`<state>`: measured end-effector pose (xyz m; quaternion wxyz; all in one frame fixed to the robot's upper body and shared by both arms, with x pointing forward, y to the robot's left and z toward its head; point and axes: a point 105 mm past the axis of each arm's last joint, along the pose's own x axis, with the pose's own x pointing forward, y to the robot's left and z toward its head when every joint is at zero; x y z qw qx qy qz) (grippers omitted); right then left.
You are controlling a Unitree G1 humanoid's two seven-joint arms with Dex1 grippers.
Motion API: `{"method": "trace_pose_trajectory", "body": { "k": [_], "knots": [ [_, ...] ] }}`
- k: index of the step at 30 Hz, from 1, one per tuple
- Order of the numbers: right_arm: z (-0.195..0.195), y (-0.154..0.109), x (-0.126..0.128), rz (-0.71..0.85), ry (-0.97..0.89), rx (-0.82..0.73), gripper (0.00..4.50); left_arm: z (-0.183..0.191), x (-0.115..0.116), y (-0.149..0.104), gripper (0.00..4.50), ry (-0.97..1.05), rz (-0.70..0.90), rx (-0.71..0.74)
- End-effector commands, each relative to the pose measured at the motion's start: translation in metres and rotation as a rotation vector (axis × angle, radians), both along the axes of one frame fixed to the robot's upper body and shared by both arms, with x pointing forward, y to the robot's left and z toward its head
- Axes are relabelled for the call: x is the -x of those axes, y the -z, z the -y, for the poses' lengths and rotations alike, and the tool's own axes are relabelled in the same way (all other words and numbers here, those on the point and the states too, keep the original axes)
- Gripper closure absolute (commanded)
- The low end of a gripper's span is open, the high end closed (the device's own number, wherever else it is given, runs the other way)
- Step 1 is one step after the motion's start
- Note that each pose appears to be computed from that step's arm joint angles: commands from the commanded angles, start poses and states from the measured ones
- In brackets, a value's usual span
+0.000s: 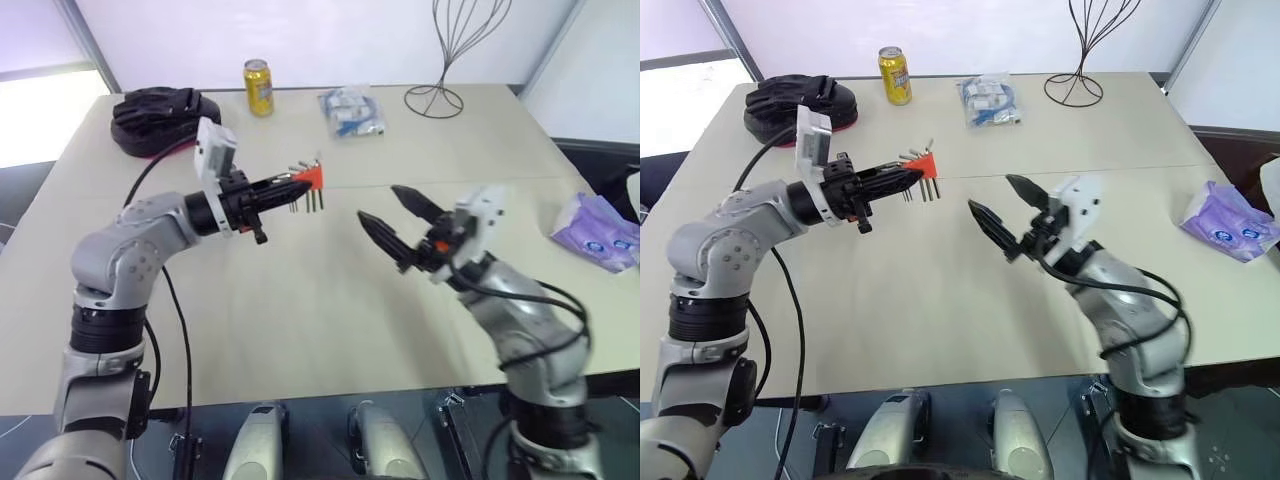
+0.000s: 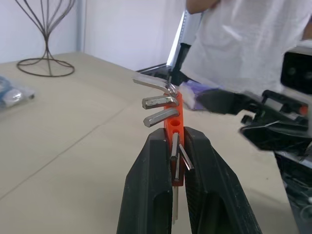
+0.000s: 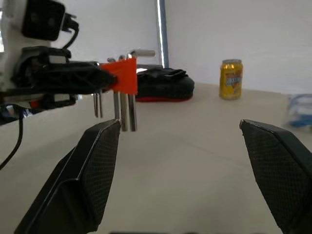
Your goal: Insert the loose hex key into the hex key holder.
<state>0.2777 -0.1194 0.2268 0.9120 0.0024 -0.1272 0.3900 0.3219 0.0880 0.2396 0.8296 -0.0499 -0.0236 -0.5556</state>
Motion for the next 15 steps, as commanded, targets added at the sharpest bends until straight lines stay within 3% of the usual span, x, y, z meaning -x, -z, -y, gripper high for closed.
{"method": "trace_pose_trajectory", "body": {
  "k": [1, 7, 15],
  "knots": [
    [0.009, -0.014, 0.017, 0.012, -0.053, 0.051, 0.47, 0.012, 0.004, 0.008, 4.50, 0.053, -0.020, 0.014],
    [0.022, -0.026, 0.015, 0.035, -0.019, 0.120, 0.47, 0.043, -0.001, 0.040, 4.50, 0.108, -0.174, 0.048],
    [0.021, -0.029, 0.012, 0.054, 0.003, 0.122, 0.47, 0.074, -0.003, 0.089, 4.50, 0.142, -0.342, -0.010]
  ]
}}
